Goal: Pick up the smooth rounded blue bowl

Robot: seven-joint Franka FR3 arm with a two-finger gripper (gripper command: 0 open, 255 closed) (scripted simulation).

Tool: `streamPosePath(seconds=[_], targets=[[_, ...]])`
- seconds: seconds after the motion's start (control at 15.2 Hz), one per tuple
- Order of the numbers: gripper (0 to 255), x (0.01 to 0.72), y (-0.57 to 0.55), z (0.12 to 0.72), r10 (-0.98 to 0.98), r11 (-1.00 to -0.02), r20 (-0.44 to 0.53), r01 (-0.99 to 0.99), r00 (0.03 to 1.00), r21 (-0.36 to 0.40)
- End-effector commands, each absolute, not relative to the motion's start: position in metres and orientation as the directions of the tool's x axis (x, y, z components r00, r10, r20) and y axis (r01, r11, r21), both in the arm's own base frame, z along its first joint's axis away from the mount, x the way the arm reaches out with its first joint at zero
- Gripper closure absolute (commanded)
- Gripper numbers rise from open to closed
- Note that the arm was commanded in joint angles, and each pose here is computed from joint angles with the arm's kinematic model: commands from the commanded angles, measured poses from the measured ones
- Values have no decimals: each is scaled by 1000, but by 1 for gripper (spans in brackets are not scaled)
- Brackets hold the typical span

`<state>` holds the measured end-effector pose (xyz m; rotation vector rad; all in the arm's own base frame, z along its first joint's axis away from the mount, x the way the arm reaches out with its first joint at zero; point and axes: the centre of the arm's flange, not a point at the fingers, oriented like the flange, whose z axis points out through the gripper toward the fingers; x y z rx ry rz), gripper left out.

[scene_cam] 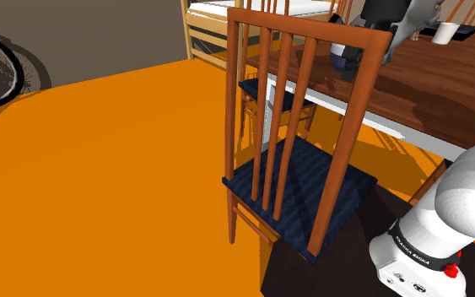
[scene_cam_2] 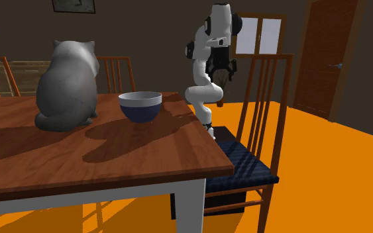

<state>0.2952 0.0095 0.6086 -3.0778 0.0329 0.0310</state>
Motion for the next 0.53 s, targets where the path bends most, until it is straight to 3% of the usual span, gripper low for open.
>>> streamPosePath(seconds=[0.0,0.46], targets=[[0,295,9,609,-21,-998,-21,-22,1000,-63],[0,346,-61,602,-15,-1000,-24,-16,1000,-22]])
